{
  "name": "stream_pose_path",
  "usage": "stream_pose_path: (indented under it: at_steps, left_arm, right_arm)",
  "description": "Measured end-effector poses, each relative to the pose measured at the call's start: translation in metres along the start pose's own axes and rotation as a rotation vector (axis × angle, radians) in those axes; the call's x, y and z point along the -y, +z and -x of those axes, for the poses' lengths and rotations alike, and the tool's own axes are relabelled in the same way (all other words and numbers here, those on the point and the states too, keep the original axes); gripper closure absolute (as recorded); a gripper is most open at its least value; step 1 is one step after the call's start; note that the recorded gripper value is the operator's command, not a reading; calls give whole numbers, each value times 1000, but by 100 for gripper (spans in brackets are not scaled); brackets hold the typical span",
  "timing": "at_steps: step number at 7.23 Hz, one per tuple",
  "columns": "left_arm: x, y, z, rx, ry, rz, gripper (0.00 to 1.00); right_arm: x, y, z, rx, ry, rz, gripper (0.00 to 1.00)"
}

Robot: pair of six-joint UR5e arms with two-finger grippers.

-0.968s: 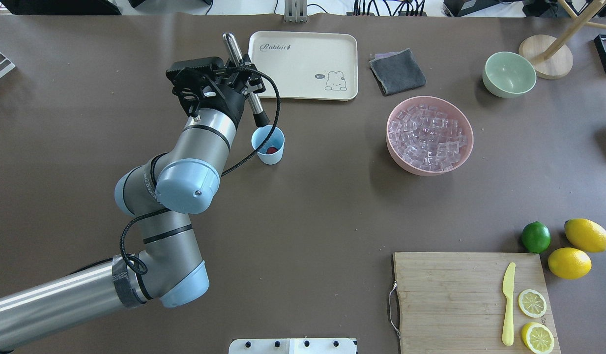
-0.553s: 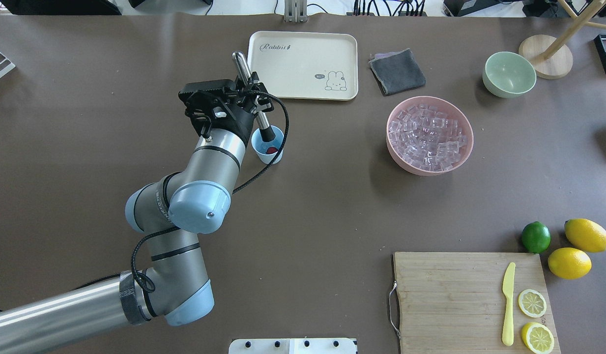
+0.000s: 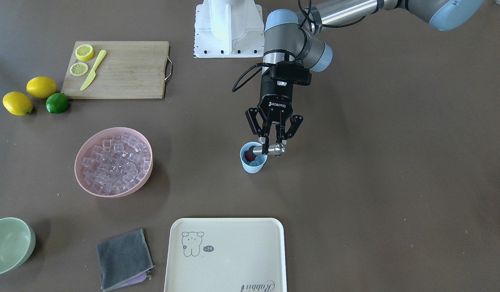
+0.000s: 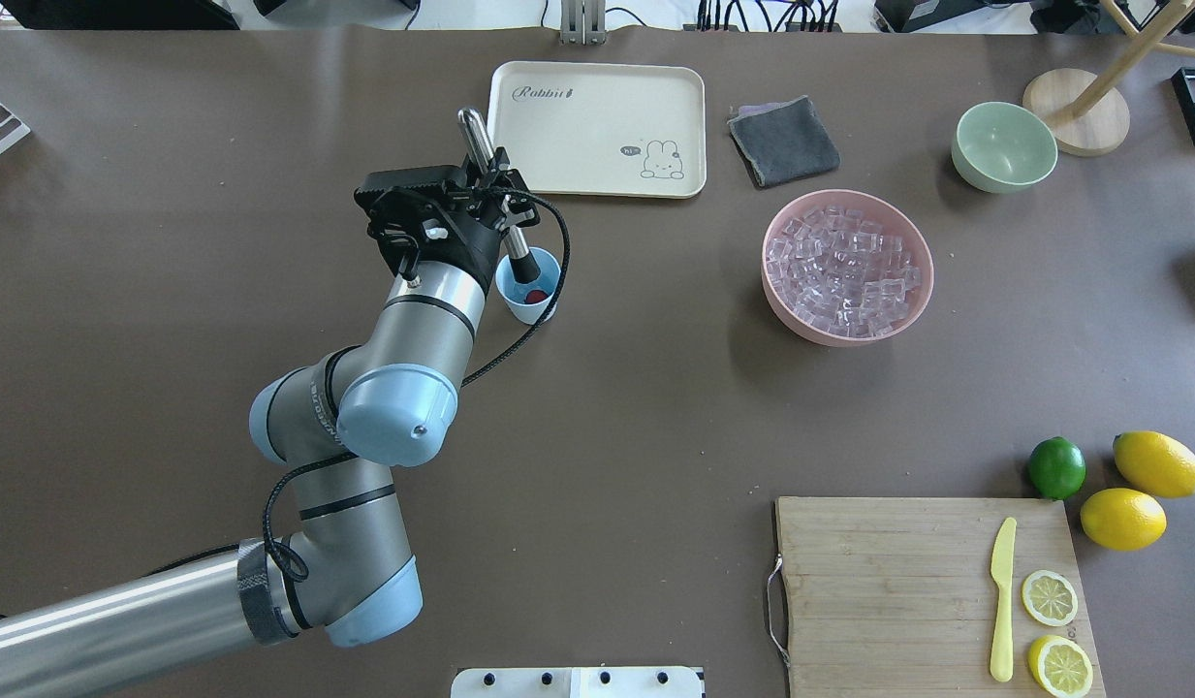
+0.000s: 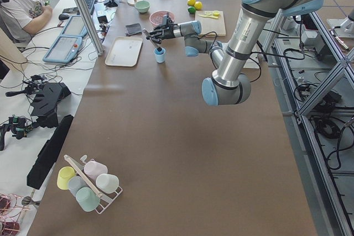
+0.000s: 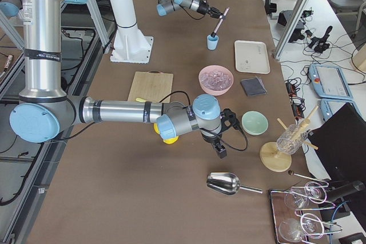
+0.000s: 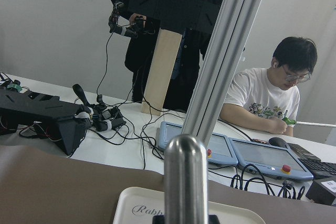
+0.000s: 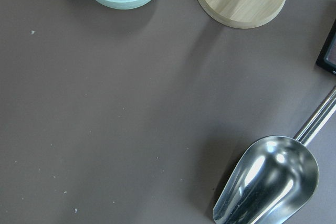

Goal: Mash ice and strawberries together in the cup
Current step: 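Press the muddler down and up inside the cup with the left gripper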

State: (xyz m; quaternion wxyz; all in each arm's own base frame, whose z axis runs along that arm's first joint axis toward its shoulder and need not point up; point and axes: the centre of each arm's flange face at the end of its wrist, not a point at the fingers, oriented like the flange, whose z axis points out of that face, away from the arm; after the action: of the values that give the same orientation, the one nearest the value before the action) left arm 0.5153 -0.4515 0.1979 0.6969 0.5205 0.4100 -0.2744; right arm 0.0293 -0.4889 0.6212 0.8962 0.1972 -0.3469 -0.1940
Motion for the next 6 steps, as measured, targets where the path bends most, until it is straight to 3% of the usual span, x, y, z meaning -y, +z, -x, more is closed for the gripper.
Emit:
stream_pose_path:
  at_steps: [6]
  left_arm:
    - [-23,9,3,17,16,16,100]
  right_arm:
    - [0,-1,1,0,3,-2,1]
